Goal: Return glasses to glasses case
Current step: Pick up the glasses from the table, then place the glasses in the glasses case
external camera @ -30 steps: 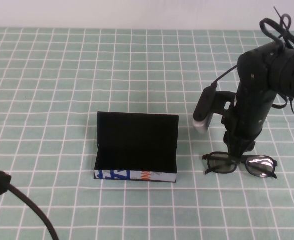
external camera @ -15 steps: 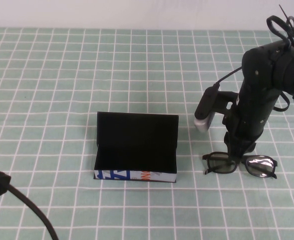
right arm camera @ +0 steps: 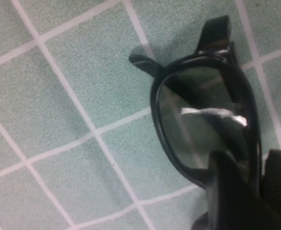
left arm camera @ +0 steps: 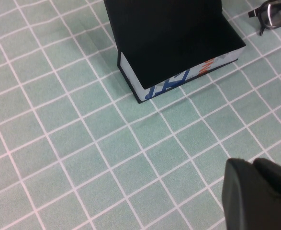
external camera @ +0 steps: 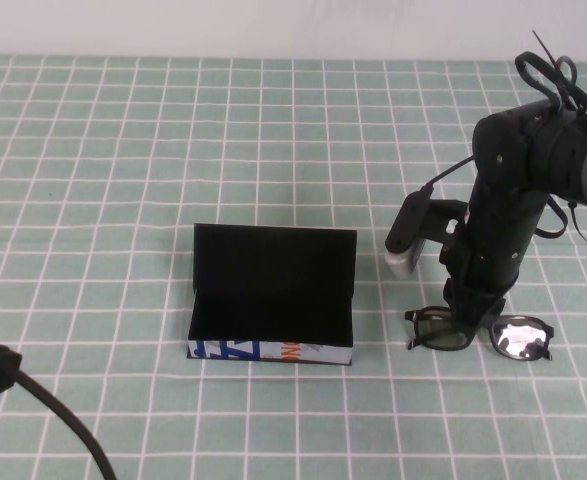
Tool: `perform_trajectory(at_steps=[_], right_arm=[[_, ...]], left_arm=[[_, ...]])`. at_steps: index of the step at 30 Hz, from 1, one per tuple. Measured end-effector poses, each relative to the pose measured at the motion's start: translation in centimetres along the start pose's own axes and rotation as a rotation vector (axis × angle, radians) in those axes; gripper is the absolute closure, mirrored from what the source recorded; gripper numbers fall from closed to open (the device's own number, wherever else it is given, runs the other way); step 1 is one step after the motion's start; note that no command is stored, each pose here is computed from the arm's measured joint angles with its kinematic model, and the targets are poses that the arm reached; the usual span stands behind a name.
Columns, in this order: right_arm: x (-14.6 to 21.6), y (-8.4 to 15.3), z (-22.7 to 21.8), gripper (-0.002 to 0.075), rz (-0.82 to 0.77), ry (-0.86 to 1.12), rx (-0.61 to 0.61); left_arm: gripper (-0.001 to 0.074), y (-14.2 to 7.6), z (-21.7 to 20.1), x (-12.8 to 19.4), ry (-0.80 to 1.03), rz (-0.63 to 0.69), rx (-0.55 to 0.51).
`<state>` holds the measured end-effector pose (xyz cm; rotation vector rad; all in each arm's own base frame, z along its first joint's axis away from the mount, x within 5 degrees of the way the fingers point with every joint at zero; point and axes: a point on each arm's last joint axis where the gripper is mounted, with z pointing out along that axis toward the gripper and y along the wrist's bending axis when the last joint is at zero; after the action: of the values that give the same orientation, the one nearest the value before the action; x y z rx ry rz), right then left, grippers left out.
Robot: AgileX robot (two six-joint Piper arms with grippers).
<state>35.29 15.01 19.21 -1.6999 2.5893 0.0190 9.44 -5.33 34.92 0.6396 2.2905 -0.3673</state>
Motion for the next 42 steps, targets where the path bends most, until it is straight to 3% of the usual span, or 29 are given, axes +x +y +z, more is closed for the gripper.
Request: perform_trajectory(at_steps=[4,12,21,31,42], right_arm=[[0.0,0.0,0.0,0.0597,0.001,-0.001,-0.001],[0.2,0.3,-0.5,0.0709,0.003,0.007,-0.016],[0.0,0.9,-2.0,0.0721,-0.016,-0.02,-0.072],[-2.5,0.5,-7.4,0.0722,0.007,-0.246,-0.051],[-5.9,5.2,-9.8,0.0722,-0.158,-0.283,-0.02]], left_arm=[[0.0737,0.0,0.0,0.0,0.0,0.0,0.0],[0.0737,0.0,0.0,0.0,0.0,0.0,0.0],[0.0737,0.0,0.0,0.0,0.0,0.0,0.0],[0.0737,0.0,0.0,0.1,0.006,0.0,0.002],[0.0737,0.2,0.0,0.1,0.018,0.015,-0.024]])
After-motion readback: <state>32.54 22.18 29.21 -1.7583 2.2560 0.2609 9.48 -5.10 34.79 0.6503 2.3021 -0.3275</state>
